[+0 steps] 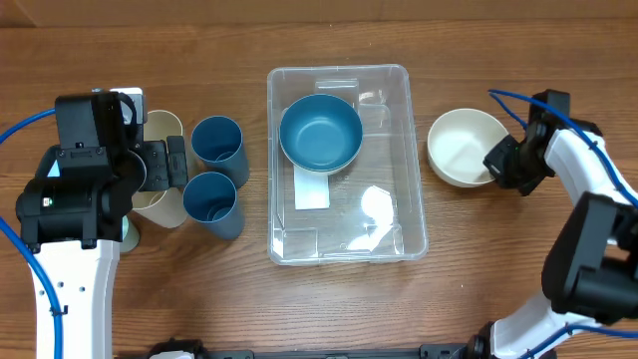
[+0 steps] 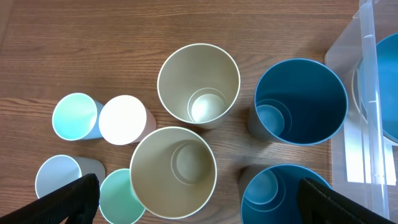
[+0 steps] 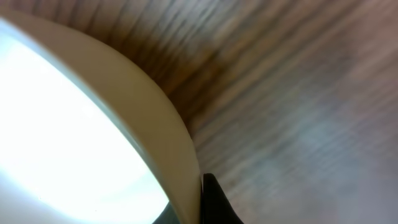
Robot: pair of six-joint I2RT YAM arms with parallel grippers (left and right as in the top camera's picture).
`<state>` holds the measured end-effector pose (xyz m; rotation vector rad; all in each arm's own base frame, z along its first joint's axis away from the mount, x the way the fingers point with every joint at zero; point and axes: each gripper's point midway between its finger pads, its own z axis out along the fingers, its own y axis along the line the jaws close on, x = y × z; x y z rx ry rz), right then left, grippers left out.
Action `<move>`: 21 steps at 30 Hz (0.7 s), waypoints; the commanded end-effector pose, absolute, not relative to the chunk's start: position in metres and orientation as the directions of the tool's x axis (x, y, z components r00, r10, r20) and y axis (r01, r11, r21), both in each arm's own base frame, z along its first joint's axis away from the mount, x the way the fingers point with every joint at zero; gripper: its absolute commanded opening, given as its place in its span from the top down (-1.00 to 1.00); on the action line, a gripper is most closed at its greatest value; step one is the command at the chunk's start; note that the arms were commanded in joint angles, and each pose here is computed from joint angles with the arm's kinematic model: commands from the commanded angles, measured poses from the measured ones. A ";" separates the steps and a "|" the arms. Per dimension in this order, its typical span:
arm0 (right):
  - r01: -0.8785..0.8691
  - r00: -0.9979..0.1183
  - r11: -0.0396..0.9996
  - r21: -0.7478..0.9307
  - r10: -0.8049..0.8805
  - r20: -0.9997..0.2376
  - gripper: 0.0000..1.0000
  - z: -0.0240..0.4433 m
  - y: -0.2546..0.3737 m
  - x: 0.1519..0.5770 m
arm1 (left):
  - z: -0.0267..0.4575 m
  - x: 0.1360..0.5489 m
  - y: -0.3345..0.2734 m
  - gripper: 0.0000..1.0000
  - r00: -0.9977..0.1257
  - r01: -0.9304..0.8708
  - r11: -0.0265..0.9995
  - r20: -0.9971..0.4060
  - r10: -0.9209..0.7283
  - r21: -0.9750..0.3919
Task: Pack container
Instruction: 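Stack the cream bowl onto the bowls in the bin, withdraw right arm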
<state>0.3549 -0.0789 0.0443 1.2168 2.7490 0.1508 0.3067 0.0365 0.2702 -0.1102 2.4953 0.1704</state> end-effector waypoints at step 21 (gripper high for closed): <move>-0.020 -0.817 0.953 0.303 0.159 -0.554 0.92 0.193 0.195 0.426 | 0.278 0.309 0.037 -1.00 -0.789 -0.109 0.988 -0.614 -0.018 0.111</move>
